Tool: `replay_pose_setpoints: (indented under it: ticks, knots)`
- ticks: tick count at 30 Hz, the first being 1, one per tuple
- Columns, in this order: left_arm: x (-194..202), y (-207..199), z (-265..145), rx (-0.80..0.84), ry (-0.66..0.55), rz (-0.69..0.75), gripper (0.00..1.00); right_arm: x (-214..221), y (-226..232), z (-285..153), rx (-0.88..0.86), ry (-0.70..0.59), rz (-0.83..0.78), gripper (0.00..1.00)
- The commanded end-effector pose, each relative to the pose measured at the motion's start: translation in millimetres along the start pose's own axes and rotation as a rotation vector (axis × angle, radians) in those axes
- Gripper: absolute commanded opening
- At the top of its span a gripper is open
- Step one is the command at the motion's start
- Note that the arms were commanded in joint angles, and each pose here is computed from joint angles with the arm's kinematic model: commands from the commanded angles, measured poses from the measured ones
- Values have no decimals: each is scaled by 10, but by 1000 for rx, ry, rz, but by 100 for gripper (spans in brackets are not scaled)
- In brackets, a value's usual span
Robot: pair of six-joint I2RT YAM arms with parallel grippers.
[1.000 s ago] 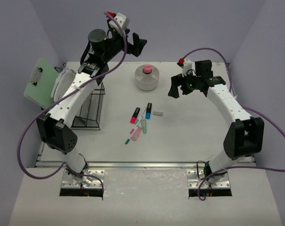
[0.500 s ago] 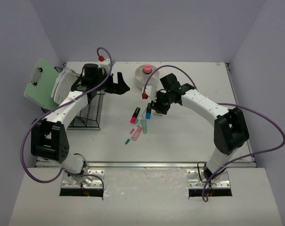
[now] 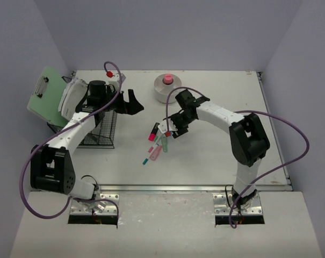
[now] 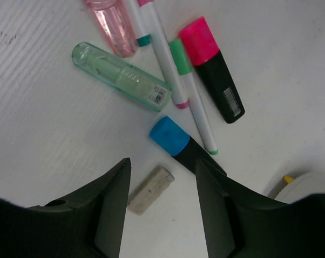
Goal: Organize the desk
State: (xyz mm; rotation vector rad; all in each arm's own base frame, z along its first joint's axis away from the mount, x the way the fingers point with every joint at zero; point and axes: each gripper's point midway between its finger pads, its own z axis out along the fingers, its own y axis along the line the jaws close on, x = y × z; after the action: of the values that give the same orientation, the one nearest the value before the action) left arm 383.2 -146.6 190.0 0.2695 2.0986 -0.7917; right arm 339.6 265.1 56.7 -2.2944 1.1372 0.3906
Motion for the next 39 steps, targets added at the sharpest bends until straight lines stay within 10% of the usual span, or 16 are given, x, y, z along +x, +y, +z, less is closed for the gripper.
replay_pose_setpoints:
  ticks: [1, 39]
  knots:
    - [-102, 35, -167, 28, -64, -25, 100, 12, -78, 104, -52, -5, -301, 51]
    - [132, 535, -320, 126, -43, -282, 100, 526, 222, 659, -558, 166, -1016, 37]
